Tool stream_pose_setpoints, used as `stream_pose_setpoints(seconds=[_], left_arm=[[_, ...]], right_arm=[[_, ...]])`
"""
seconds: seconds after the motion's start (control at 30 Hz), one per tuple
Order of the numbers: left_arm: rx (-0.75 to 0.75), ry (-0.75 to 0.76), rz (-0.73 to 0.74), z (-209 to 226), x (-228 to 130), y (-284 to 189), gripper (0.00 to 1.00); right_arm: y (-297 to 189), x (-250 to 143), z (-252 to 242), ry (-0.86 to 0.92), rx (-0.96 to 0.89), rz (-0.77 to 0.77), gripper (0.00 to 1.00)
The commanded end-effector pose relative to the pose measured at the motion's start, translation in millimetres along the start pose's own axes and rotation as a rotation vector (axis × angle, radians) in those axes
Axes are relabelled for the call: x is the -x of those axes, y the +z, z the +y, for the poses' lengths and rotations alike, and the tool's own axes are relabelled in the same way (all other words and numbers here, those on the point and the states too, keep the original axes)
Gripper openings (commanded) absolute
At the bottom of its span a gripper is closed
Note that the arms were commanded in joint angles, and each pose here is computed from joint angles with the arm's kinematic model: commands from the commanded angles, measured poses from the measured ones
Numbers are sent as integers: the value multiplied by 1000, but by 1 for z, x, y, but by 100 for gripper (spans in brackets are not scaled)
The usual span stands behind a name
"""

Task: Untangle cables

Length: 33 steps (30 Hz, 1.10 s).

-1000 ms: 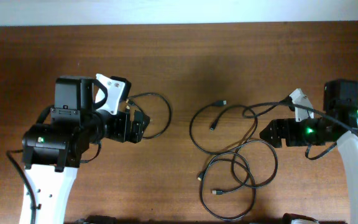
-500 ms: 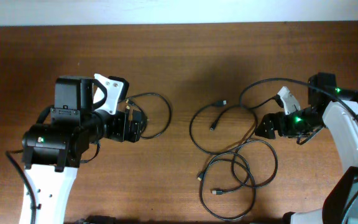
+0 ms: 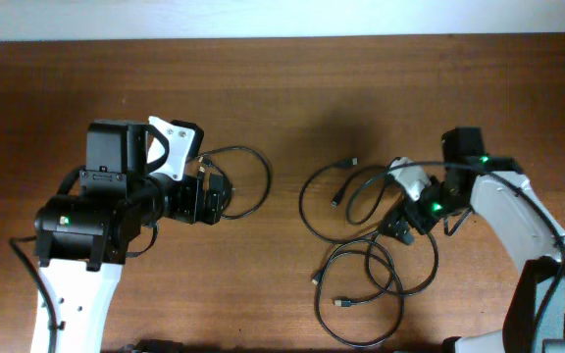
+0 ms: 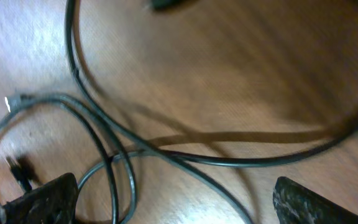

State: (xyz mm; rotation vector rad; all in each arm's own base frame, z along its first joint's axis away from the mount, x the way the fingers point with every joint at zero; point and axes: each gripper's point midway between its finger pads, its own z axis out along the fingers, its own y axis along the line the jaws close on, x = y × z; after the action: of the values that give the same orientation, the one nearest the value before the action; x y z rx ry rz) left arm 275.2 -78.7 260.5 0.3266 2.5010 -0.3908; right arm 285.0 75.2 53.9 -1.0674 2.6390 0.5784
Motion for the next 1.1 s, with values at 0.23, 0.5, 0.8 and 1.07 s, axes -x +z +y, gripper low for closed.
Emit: stream_pose_setpoints(seconds=[0.23, 0.5, 0.8, 1.07], left_arm=[[8, 24, -10, 0, 1, -4, 99], [8, 24, -10, 0, 1, -4, 99], [8, 24, -10, 0, 1, -4, 99], [8, 24, -10, 0, 1, -4, 99]], right_arm=[[24, -34, -11, 12, -108, 131, 86], [52, -57, -15, 33, -89, 190, 56], [18, -10, -36, 182, -151, 138, 4], [-150, 113, -36, 139, -295, -63, 4]])
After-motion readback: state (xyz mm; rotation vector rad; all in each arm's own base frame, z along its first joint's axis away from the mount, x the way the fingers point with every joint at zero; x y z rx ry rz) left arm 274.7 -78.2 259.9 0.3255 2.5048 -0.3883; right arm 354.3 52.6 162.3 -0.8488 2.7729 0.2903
